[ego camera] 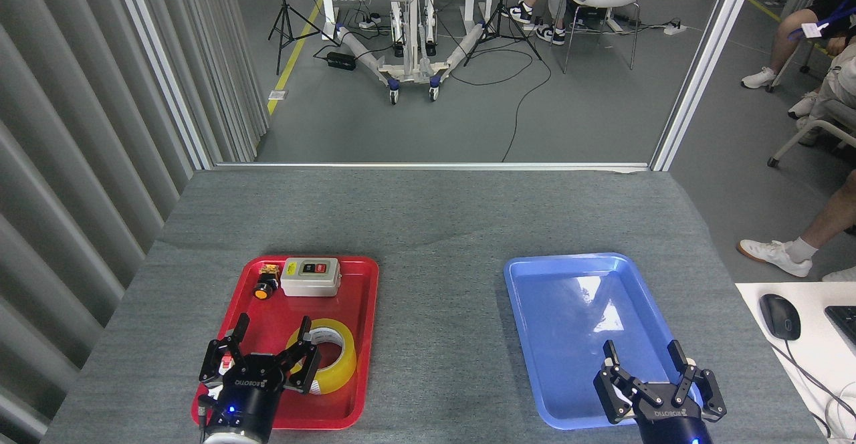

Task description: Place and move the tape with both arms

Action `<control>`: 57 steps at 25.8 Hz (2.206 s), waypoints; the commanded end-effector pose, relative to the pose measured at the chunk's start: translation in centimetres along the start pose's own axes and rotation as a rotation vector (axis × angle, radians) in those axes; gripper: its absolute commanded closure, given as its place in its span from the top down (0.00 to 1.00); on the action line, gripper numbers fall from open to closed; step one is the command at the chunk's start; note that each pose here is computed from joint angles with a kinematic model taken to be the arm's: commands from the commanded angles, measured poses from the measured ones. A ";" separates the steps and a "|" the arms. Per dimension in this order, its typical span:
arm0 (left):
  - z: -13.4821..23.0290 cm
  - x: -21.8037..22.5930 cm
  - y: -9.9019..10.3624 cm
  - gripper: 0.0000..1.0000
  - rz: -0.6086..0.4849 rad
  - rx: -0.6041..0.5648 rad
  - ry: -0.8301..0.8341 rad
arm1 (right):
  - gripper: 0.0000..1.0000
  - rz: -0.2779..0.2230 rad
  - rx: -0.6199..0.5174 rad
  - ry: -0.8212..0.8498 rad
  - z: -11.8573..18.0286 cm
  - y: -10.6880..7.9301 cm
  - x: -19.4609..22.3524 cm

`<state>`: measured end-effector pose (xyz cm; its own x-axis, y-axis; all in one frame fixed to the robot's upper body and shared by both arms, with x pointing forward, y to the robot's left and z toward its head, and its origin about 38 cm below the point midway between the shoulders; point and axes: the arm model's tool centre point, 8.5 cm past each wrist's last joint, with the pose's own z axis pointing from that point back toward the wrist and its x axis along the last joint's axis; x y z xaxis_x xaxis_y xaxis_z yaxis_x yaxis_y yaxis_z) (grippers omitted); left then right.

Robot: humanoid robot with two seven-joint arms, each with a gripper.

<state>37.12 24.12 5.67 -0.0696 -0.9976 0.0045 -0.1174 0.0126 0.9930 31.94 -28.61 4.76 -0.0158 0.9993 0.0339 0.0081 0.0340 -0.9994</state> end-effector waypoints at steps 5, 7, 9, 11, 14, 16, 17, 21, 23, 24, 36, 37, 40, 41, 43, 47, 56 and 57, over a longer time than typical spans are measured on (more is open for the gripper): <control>0.3 -0.1 -0.2 0.99 0.002 -0.006 -0.007 | 1.00 0.003 -0.004 -0.001 -0.1 -0.1 0.0; 0.3 0.0 -0.2 0.99 0.003 -0.007 -0.007 | 1.00 0.003 -0.004 -0.001 -0.1 -0.1 0.0; 0.3 0.0 -0.2 0.99 0.004 -0.006 -0.009 | 1.00 0.004 -0.004 -0.001 -0.1 -0.1 0.0; 0.3 -0.1 -0.2 0.99 0.001 -0.008 -0.009 | 1.00 0.006 -0.002 -0.001 -0.1 -0.1 0.0; 0.4 -0.3 -0.3 0.99 -0.006 -0.012 -0.026 | 1.00 0.002 -0.010 -0.003 -0.4 -0.3 0.1; 0.8 -0.3 -0.6 0.99 0.001 -0.020 -0.029 | 1.00 0.001 -0.009 -0.003 -0.4 -0.3 0.2; 0.9 -0.5 -0.6 0.99 0.007 -0.020 -0.024 | 1.00 0.001 -0.009 -0.001 -0.4 -0.3 0.2; 0.9 -0.7 -0.4 1.00 0.037 -0.012 -0.018 | 1.00 0.000 -0.009 -0.001 -0.4 -0.2 0.2; 0.8 -0.7 -0.3 1.00 0.039 -0.008 -0.015 | 1.00 -0.004 -0.008 0.000 -0.3 -0.2 0.3; 0.8 -0.7 -0.3 1.00 0.037 -0.009 -0.015 | 1.00 -0.004 -0.008 0.000 -0.3 -0.2 0.3; 0.7 -2.8 0.5 1.00 -0.007 0.003 0.007 | 1.00 -0.008 -0.005 0.001 -0.2 -0.1 0.4; 0.5 -2.7 0.7 1.00 -0.002 0.008 0.005 | 1.00 -0.008 -0.007 0.001 -0.3 -0.1 0.4; 0.5 -2.5 1.3 1.00 0.007 0.027 0.001 | 1.00 -0.008 -0.007 0.001 -0.3 -0.1 0.4; 0.5 -2.3 2.0 1.00 0.007 0.046 -0.010 | 1.00 -0.010 -0.005 0.001 -0.4 -0.1 0.5; 0.6 -1.8 3.3 1.00 0.000 0.081 -0.025 | 1.00 -0.021 0.019 0.003 -0.4 0.2 0.7; 1.3 -1.7 3.3 1.00 -0.003 0.022 -0.031 | 1.00 -0.023 0.028 0.003 -0.5 0.3 0.8; 1.2 -1.6 2.4 1.00 0.007 -0.068 -0.032 | 1.00 -0.020 0.034 0.004 -0.3 0.4 0.6; 1.2 -1.6 2.0 1.00 0.008 -0.079 -0.030 | 1.00 -0.020 0.035 0.004 -0.2 0.5 0.6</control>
<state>35.85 25.97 8.06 -0.0999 -0.9950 0.0044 -0.0595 0.0104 0.9982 32.28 -27.97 4.40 -0.0127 0.9985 0.0527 -0.0247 0.0524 -0.9983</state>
